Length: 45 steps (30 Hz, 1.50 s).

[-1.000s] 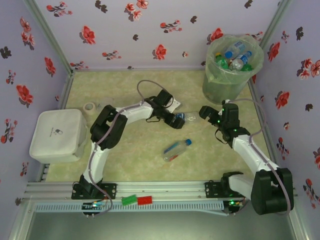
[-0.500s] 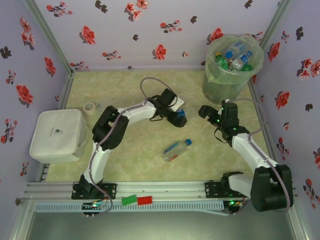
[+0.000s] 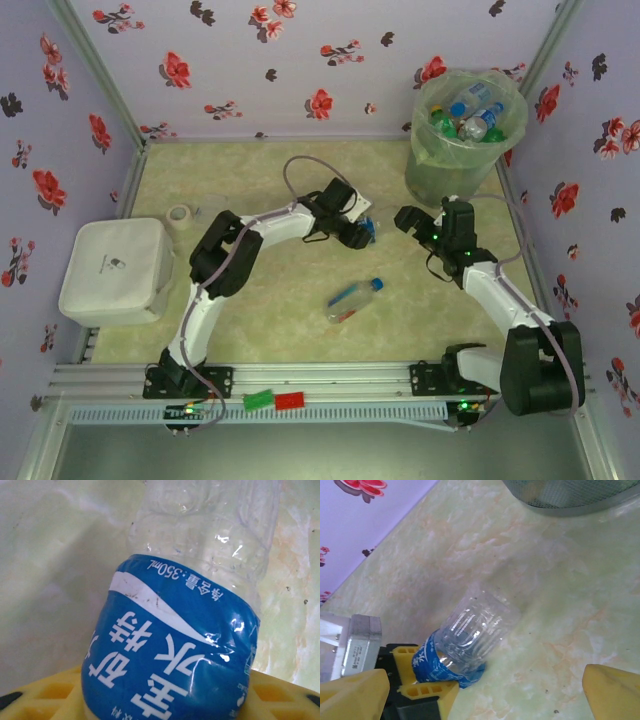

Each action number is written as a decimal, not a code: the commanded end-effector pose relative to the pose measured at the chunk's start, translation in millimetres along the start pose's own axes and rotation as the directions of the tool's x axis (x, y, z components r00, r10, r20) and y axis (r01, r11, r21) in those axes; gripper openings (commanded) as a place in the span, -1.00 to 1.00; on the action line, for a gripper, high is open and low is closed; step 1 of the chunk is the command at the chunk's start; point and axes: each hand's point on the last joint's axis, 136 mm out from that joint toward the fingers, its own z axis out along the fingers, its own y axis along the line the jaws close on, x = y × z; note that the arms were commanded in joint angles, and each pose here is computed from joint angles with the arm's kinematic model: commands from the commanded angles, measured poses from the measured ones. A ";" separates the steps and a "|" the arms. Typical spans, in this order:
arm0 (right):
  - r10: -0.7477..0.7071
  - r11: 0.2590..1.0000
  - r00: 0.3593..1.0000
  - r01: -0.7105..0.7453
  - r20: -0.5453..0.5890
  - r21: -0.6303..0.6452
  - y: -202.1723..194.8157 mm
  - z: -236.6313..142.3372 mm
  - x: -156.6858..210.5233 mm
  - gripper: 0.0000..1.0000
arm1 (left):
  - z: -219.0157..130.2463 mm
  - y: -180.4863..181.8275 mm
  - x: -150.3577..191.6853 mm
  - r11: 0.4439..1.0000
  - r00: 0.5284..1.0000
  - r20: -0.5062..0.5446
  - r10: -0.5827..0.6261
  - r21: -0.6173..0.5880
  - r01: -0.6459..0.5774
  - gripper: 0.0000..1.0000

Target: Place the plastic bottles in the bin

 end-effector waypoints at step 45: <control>-0.113 0.857 0.993 0.121 0.047 -0.501 170.0 -3.7 2.0 -0.10 | -183.1 -83.5 -54.4 0.904 0.808 0.510 -0.295 0.423 0.062 0.30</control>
